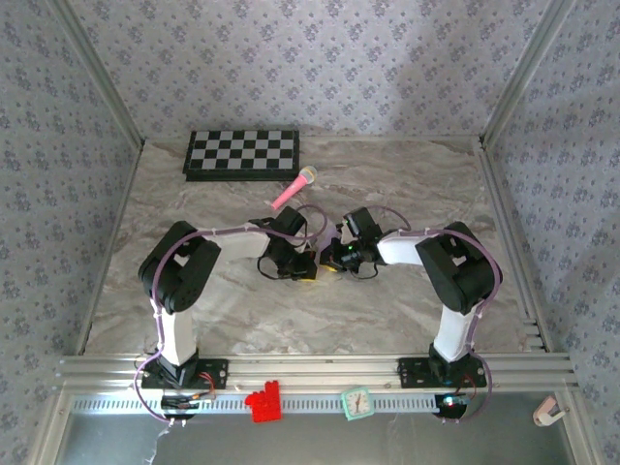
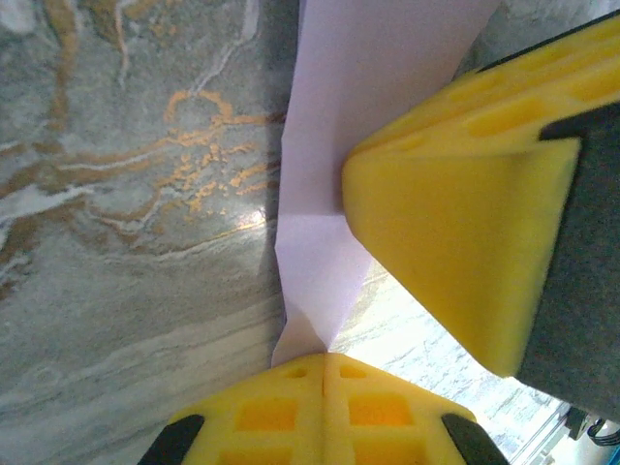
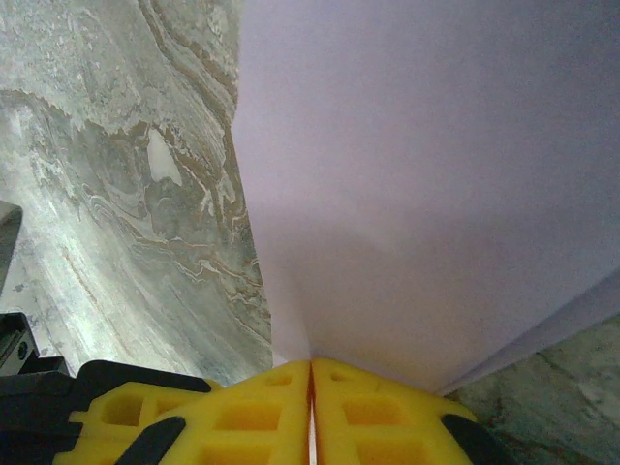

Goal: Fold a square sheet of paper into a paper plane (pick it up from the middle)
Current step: Fold the wing for the fifth time at the center of the table.

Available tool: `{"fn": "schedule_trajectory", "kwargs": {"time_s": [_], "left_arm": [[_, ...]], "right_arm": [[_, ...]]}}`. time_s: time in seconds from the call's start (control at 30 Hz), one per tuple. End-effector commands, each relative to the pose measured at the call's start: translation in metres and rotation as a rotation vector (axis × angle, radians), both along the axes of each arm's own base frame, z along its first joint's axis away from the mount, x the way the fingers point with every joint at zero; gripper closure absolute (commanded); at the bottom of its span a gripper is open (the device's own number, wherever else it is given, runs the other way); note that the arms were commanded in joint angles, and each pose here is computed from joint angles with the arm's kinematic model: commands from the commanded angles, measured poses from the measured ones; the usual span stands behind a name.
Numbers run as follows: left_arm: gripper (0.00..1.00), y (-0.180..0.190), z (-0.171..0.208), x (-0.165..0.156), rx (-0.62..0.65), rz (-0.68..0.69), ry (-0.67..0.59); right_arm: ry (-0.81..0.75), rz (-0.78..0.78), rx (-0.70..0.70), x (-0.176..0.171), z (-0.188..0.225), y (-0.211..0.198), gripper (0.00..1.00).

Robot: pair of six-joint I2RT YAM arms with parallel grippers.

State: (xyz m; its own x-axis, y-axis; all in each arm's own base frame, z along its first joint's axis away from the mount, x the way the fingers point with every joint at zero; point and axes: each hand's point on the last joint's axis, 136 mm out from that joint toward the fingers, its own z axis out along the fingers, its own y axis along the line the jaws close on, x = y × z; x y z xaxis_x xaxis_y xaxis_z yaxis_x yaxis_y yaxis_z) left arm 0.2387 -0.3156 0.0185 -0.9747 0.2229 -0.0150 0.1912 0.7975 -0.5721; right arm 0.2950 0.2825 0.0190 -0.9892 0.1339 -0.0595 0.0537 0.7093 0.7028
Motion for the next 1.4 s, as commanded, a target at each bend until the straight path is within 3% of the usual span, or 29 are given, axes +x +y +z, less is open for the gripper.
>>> {"fn": "schedule_trajectory", "kwargs": {"time_s": [0.0,0.43,0.53,0.77,1.1,1.37], "left_arm": [[1.0,0.03,-0.024,-0.032,0.141,-0.023,0.088],[1.0,0.054,-0.01,-0.062,0.167,-0.019,0.133],[1.0,0.049,0.005,-0.052,0.139,-0.015,0.087],[0.98,0.008,0.057,0.001,-0.076,0.057,-0.098],[1.0,-0.001,0.023,0.021,-0.028,0.094,-0.062],[1.0,0.005,0.0,0.014,0.015,0.101,-0.006]], "right_arm": [[0.102,-0.053,-0.134,-0.011,-0.037,-0.025,0.88],[0.118,-0.061,-0.153,-0.013,-0.041,-0.028,0.88],[0.113,-0.059,-0.148,-0.012,-0.04,-0.026,0.88],[0.094,-0.047,-0.114,-0.011,-0.033,-0.018,0.88],[0.071,-0.035,-0.066,-0.005,-0.023,-0.009,0.88],[0.061,-0.034,-0.051,-0.002,-0.017,-0.007,0.88]]}}
